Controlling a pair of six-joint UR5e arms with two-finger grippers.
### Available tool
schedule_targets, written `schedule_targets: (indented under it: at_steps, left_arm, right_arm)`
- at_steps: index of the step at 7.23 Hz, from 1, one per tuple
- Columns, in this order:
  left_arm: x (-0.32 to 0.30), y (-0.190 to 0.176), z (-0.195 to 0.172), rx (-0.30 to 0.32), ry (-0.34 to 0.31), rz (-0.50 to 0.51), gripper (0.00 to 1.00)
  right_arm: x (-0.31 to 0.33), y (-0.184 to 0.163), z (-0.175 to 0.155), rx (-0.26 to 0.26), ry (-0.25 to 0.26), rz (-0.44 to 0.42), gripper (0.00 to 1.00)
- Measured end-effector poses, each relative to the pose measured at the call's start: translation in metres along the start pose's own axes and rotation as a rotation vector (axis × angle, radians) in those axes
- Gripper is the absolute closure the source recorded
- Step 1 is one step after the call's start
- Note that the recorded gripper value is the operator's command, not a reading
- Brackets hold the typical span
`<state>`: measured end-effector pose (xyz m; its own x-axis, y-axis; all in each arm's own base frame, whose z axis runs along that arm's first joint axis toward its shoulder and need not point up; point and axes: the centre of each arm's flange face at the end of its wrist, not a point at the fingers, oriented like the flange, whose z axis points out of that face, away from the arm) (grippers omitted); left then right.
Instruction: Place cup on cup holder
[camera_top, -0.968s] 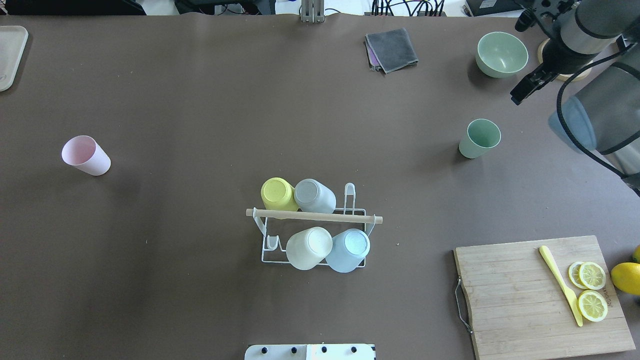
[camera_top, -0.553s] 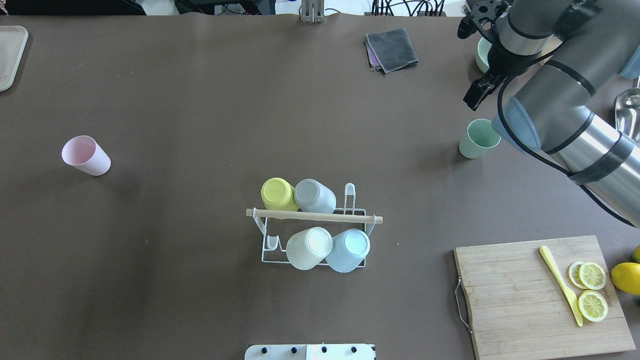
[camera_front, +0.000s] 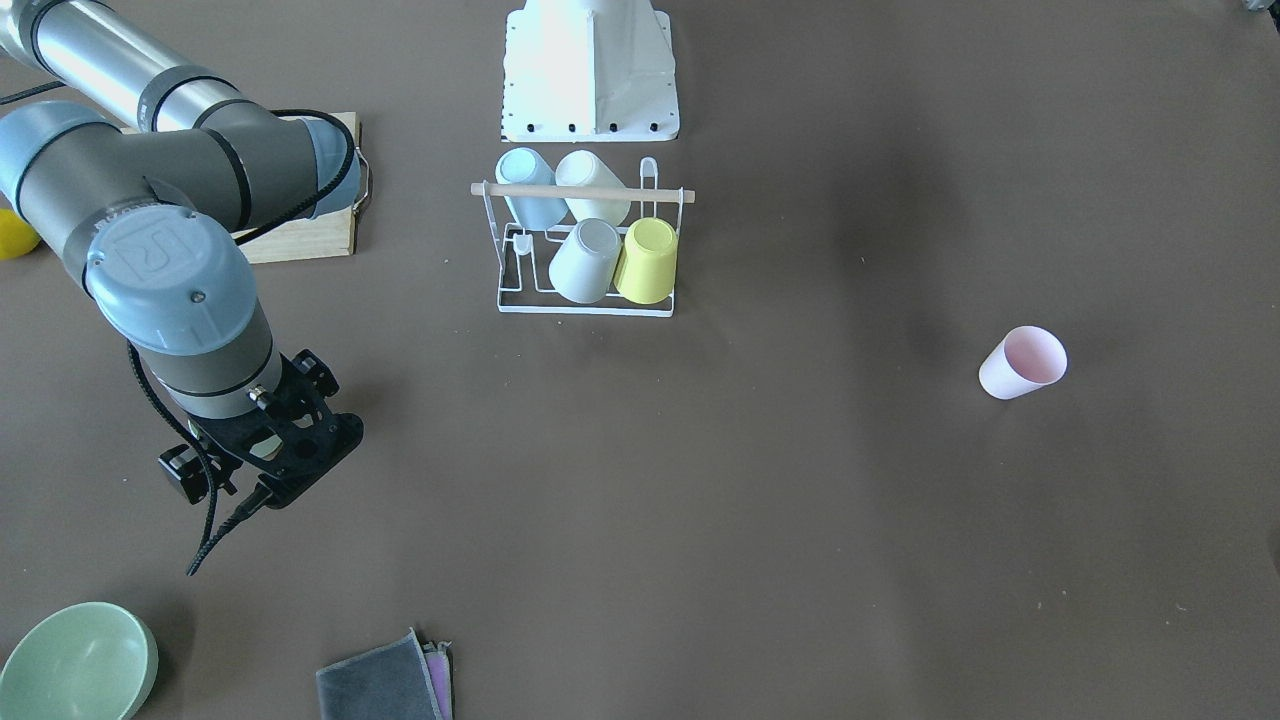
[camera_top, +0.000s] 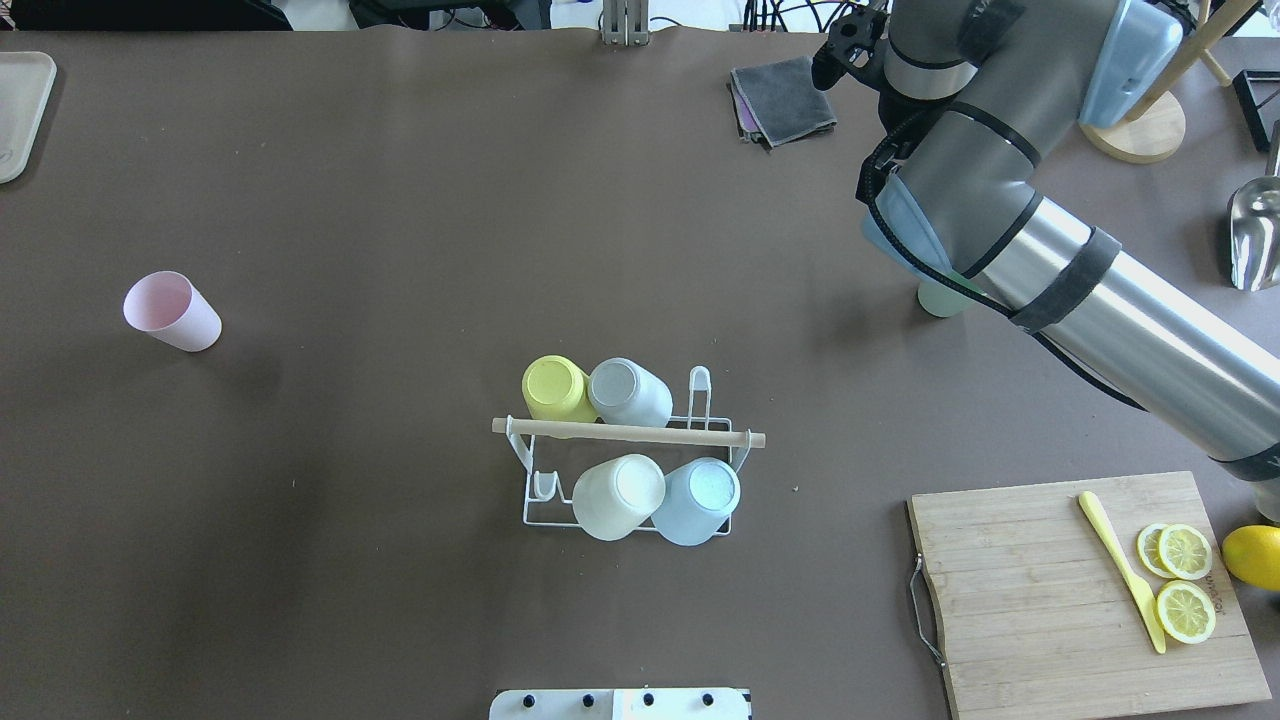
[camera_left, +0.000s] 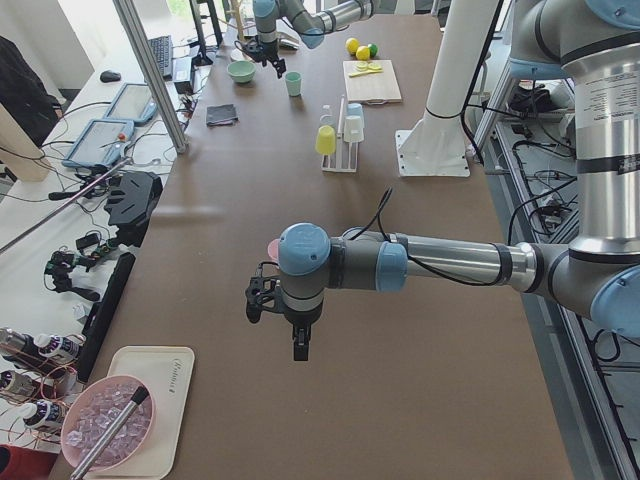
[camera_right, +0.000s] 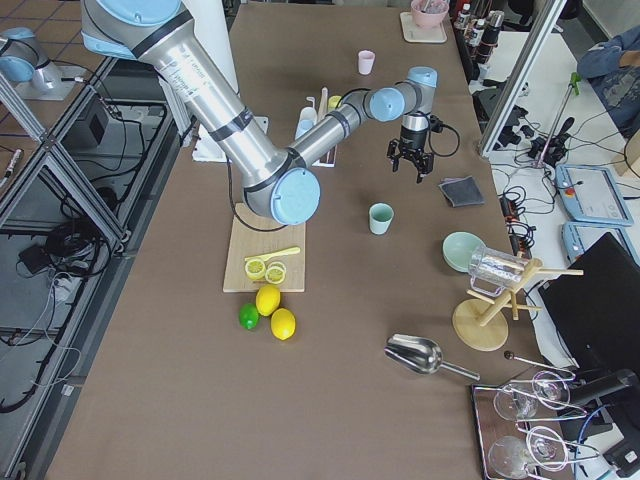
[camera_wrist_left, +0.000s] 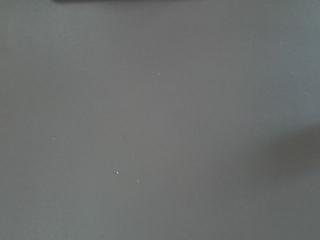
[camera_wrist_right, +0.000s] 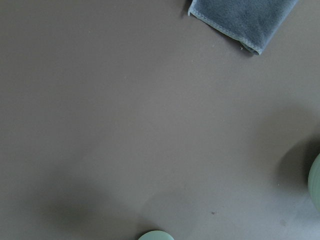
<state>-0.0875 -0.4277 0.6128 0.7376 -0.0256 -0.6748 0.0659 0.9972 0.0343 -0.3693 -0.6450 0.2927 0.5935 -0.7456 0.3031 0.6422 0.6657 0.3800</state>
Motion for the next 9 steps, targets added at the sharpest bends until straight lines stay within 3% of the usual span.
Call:
schedule_targets:
  at_steps: [2, 4, 6, 7, 9]
  left_arm:
    - [0.030, -0.032, -0.011, -0.031, 0.001, 0.011, 0.01]
    - [0.089, -0.082, -0.024, -0.093, -0.005, 0.038, 0.01]
    - [0.128, -0.104, -0.024, -0.124, -0.002, 0.073, 0.01]
    - [0.140, -0.108, -0.018, -0.137, 0.003, 0.092, 0.01]
    - [0.148, -0.117, -0.003, -0.160, 0.008, 0.107, 0.01]
  right_arm:
    - [-0.029, -0.022, 0.011, -0.130, 0.059, -0.052, 0.00]
    - [-0.059, -0.024, 0.028, -0.261, 0.146, -0.222, 0.00]
    - [-0.070, -0.020, 0.043, -0.371, 0.203, -0.414, 0.00]
    - [-0.071, -0.019, 0.052, -0.420, 0.211, -0.494, 0.00]
    - [-0.070, -0.019, 0.075, -0.491, 0.176, -0.584, 0.00]
